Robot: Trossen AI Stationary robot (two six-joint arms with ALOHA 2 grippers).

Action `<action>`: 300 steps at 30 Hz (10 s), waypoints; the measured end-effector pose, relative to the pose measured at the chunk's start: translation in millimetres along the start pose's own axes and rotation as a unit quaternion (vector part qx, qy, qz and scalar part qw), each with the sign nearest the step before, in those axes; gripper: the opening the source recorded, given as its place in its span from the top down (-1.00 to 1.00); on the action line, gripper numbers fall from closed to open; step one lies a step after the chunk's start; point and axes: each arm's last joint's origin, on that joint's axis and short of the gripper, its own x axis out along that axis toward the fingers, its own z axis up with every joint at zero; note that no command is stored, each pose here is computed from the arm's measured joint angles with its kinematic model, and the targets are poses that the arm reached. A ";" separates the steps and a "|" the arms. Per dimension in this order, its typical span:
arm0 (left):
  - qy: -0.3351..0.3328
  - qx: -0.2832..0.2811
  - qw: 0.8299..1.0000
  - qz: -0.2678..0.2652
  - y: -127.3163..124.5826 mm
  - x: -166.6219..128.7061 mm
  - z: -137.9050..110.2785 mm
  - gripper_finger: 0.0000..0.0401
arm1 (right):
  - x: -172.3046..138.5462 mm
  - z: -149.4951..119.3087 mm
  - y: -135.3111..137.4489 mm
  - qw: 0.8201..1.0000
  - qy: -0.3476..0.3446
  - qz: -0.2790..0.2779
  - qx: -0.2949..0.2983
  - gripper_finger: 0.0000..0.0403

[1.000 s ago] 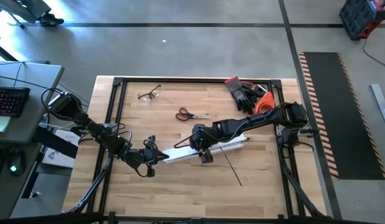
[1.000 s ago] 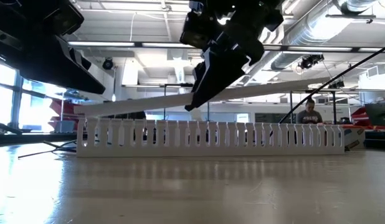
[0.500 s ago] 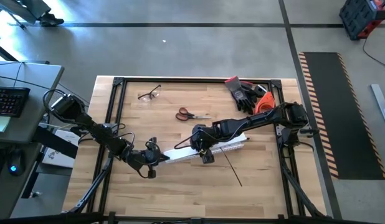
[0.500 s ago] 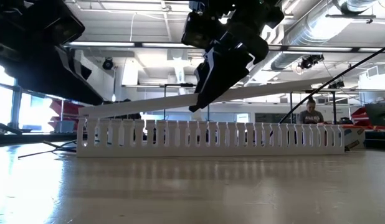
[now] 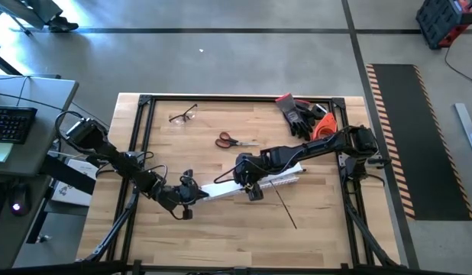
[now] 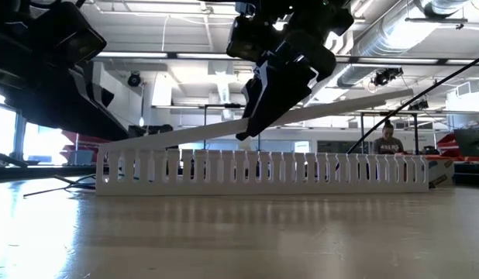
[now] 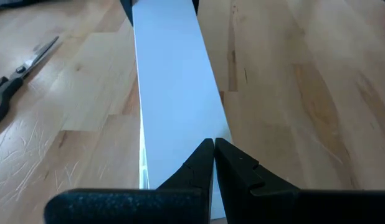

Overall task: Ziptie cables
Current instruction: Close the white cable duct lid

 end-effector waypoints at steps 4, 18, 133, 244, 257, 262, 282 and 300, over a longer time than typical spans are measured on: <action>-0.018 0.007 1.000 -0.011 0.2 -3.8 6.8 1.00 | -1.9 6.5 1.9 1.000 -0.014 -0.005 -0.012 -0.08; -0.022 0.013 1.000 -0.013 3.6 -11.7 13.2 1.00 | -1.1 7.8 0.8 1.000 0.004 -0.010 -0.017 -0.07; -0.055 0.029 0.998 -0.023 16.9 -6.4 28.7 1.00 | 6.3 24.2 -2.6 0.997 0.074 -0.003 0.028 -0.08; -0.044 0.017 0.999 -0.022 10.4 -0.4 20.3 1.00 | 7.0 39.6 21.0 0.991 0.130 0.000 0.020 -0.08; -0.094 0.045 0.995 0.003 11.5 -4.7 31.9 1.00 | 5.3 39.0 20.1 0.991 0.135 -0.016 0.001 -0.08; -0.120 0.049 0.992 0.010 13.8 -14.5 41.8 1.00 | -15.7 43.3 19.0 0.991 0.123 -0.053 -0.017 -0.08; -0.112 0.042 0.993 0.012 -6.1 -42.9 31.9 1.00 | -18.8 40.6 156.0 0.998 0.055 -0.002 0.004 -0.07; -0.103 0.020 0.994 0.037 -9.5 -31.6 22.9 1.00 | 62.5 -45.3 132.4 0.997 0.038 -0.016 0.070 -0.14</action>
